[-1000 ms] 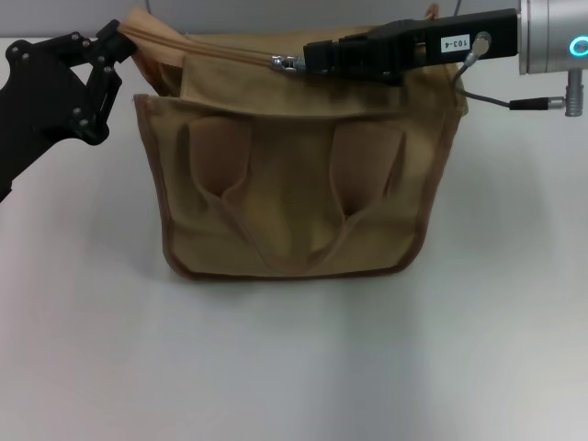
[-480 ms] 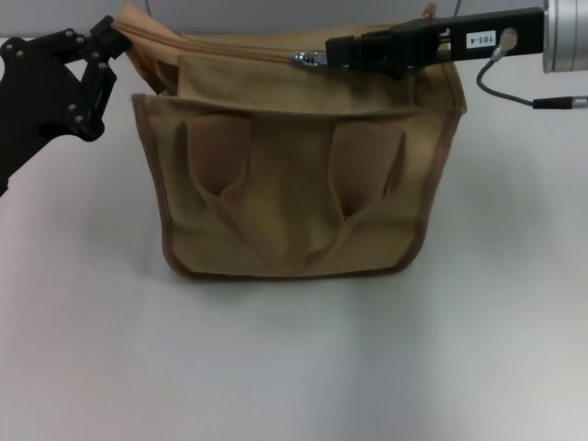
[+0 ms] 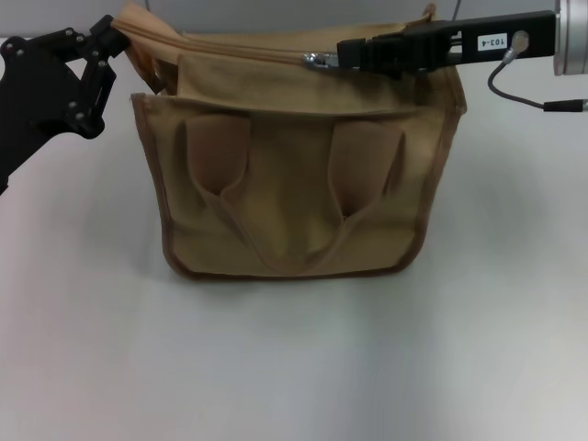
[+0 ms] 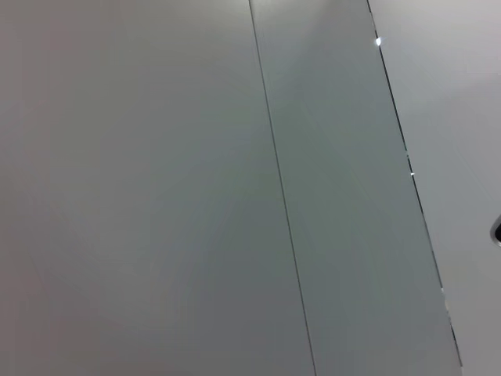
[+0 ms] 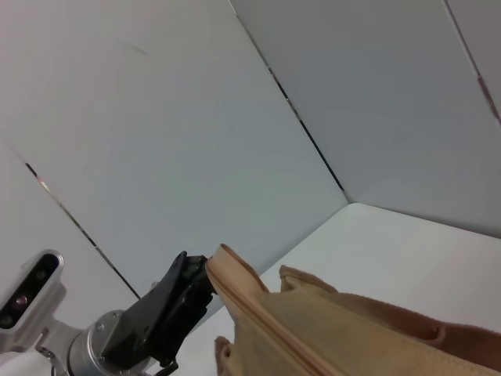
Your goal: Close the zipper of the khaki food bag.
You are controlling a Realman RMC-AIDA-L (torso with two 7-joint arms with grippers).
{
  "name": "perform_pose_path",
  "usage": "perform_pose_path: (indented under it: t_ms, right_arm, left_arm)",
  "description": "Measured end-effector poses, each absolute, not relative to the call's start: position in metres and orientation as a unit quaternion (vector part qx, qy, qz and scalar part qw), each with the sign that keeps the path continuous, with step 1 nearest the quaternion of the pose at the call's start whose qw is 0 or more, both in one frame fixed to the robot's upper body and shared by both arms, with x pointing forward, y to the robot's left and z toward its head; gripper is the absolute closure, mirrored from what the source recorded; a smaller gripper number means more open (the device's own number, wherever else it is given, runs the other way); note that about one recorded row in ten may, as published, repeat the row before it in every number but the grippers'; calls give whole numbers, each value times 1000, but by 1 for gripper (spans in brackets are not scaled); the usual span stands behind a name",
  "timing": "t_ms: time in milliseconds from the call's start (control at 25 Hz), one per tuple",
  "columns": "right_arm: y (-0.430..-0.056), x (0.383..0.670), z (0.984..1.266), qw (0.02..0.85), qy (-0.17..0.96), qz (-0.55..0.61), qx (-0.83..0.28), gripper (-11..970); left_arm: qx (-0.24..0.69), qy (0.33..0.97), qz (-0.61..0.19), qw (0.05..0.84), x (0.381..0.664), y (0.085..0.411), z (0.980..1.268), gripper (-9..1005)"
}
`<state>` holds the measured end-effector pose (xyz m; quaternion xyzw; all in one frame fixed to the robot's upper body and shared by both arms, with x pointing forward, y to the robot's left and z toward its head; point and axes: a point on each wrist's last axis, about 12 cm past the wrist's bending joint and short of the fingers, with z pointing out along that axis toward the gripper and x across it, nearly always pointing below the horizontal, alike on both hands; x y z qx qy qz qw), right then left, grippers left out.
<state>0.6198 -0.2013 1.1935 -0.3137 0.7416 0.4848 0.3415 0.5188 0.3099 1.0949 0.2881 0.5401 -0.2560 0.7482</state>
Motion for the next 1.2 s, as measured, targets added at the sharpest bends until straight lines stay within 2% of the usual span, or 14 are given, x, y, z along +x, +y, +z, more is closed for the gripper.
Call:
perform_pose_path:
  t_ms: [1200]
  right_arm:
    - [-221, 621, 1197, 358, 741, 490, -287, 954]
  left_arm:
    - [281, 543, -255, 750, 521, 310, 1095, 971]
